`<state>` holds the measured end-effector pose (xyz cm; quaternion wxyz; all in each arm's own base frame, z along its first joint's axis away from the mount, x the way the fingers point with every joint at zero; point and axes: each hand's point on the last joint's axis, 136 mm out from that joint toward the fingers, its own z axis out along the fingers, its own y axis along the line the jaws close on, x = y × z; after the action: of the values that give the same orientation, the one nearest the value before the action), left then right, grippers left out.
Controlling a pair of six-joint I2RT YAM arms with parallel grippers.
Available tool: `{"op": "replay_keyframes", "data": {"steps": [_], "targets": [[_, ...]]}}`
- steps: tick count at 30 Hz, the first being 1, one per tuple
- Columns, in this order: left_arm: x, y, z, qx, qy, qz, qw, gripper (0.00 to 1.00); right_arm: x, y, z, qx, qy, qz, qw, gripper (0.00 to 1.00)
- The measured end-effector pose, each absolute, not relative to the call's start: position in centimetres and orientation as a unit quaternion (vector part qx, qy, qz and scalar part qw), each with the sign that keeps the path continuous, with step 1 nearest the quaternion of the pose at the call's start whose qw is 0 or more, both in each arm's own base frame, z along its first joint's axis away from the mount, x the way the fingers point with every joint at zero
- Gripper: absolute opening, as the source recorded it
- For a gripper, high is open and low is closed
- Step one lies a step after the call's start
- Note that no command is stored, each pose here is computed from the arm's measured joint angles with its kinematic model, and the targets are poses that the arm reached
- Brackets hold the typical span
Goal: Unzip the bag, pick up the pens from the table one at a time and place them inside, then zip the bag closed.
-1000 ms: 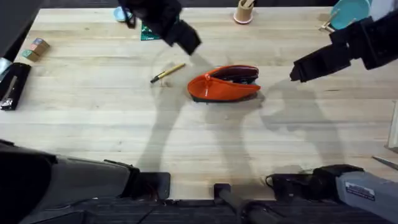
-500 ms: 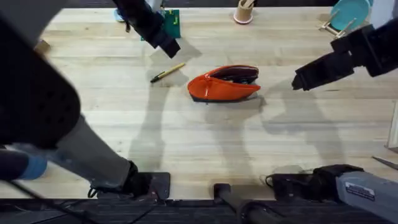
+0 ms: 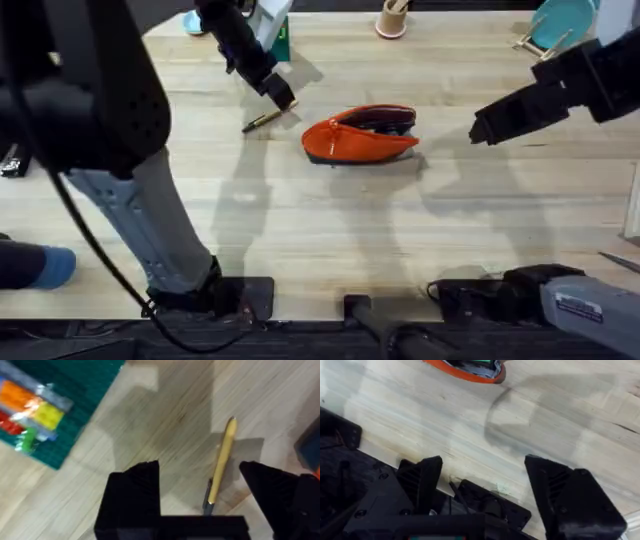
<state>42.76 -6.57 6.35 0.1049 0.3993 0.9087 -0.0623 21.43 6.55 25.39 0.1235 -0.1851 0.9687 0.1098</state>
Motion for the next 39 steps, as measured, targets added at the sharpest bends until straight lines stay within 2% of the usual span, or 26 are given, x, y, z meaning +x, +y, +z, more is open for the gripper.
{"op": "replay_keyframes", "data": {"steps": [4,11,15,19,24,26,28,29,30,39], "targets": [[42.0,-6.4,3.9,0.401,0.911,-0.072,0.07,0.907,21.4,6.6,25.4,-0.185,0.969,0.11,0.124,0.996],[42.1,-6.4,4.0,0.402,0.91,-0.075,0.072,0.9,21.5,6.6,25.4,-0.185,0.968,0.11,0.125,0.996],[42.2,-6.3,4.0,0.402,0.91,-0.074,0.072,0.798,21.6,6.6,25.4,-0.185,0.969,0.11,0.124,0.996],[42.1,-6.3,4.0,0.403,0.909,-0.074,0.072,0.634,21.8,6.6,25.0,-0.184,0.97,0.11,0.116,0.996],[42.4,-6.4,3.6,0.406,0.908,-0.064,0.076,0.509,22.2,6.6,24.4,-0.183,0.972,0.111,0.101,0.995],[42.4,-6.3,3.6,0.407,0.908,-0.059,0.078,0.424,22.3,6.7,24.3,-0.183,0.972,0.112,0.099,0.995],[42.1,-6.5,3.6,0.408,0.907,-0.063,0.077,0.261,22.3,6.6,24.3,-0.183,0.972,0.112,0.098,0.995],[41.8,-6.8,3.6,0.409,0.907,-0.072,0.076,0.112,22.3,6.6,24.3,-0.183,0.972,0.112,0.098,0.995],[41.7,-7.0,3.7,0.411,0.905,-0.073,0.076,0.067,22.3,6.7,24.3,-0.183,0.972,0.112,0.099,0.995],[41.7,-7.1,3.7,0.413,0.905,-0.072,0.078,0.047,22.2,6.6,24.3,-0.182,0.972,0.112,0.098,0.996]]}}
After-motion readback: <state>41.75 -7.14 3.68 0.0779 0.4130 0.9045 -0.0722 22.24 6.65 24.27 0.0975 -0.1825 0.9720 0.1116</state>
